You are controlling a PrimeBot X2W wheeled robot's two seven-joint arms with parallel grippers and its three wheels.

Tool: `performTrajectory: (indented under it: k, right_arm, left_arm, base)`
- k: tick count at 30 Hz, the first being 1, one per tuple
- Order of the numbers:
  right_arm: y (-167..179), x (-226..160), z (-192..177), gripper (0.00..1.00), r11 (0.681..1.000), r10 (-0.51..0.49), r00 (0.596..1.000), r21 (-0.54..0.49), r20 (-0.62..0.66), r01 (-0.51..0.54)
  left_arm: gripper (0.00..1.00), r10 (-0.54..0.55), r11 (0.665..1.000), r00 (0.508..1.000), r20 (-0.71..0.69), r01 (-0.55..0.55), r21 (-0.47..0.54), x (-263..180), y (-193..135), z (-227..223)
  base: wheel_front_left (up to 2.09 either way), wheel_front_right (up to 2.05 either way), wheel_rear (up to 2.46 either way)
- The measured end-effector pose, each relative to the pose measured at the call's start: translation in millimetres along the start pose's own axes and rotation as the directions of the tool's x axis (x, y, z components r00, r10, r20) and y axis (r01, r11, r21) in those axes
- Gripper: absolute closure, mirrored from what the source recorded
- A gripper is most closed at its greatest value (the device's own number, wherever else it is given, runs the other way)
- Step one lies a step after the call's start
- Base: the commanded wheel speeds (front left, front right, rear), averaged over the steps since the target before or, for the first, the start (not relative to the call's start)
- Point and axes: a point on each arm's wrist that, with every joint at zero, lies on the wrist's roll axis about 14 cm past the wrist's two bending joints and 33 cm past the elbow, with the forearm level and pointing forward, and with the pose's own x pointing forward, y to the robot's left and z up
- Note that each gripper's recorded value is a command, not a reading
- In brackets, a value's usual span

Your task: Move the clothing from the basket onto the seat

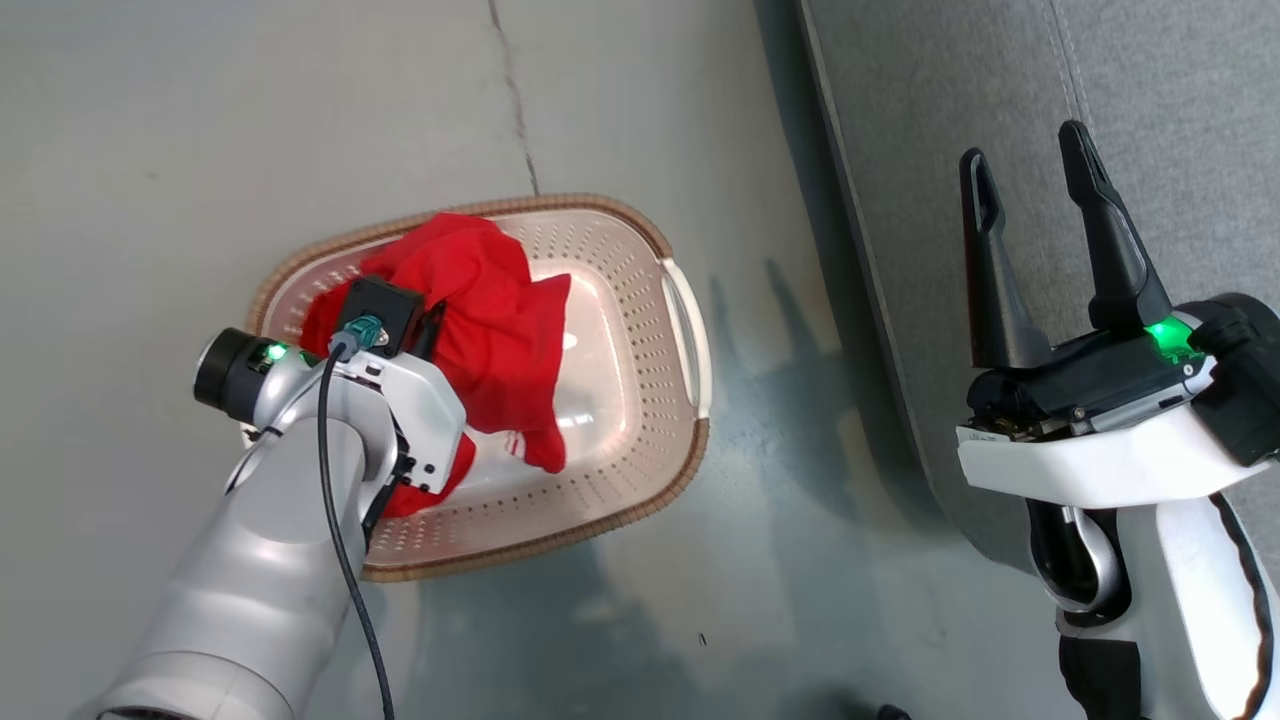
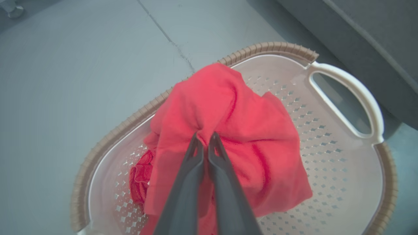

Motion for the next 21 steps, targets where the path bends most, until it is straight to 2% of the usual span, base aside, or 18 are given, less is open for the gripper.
performTrajectory:
  k: [4, 9, 12, 17, 21]
  right_arm:
    - [7.6, -4.1, 10.3, 0.0, 1.0, 0.015, 1.0, -0.003, 0.016, -0.015]
    - [16.5, -10.7, 21.7, 0.0, 1.0, 0.029, 0.999, 0.002, 0.036, -0.029]
    - [22.7, -12.9, 30.6, 0.0, 0.999, 0.042, 0.998, 0.0, 0.055, -0.042]
    - [29.9, -24.3, 39.5, 0.0, 0.999, 0.053, 0.997, -0.004, 0.063, -0.053]
    - [34.9, -34.5, 47.6, 0.0, 0.998, 0.061, 0.996, -0.004, 0.067, -0.06]
  left_arm:
    - [1.0, 0.056, 0.996, 0.992, 0.115, -0.048, -0.074, -20.3, 5.0, 31.3]
    - [1.0, 0.132, 0.982, 0.955, 0.266, -0.09, -0.163, -51.8, 13.0, 74.3]
    - [1.0, 0.176, 0.976, 0.909, 0.378, -0.111, -0.187, -76.9, 20.7, 105.3]
    - [1.0, 0.205, 0.974, 0.838, 0.505, -0.125, -0.188, -123.2, 20.4, 131.7]
    - [1.0, 0.207, 0.976, 0.754, 0.623, -0.116, -0.183, -164.4, 14.5, 163.6]
  base:
    - [0.0, 0.0, 0.0]
    - [0.0, 0.0, 0.0]
    - [0.0, 0.0, 0.0]
    - [0.0, 0.0, 0.0]
    - [0.0, 0.0, 0.0]
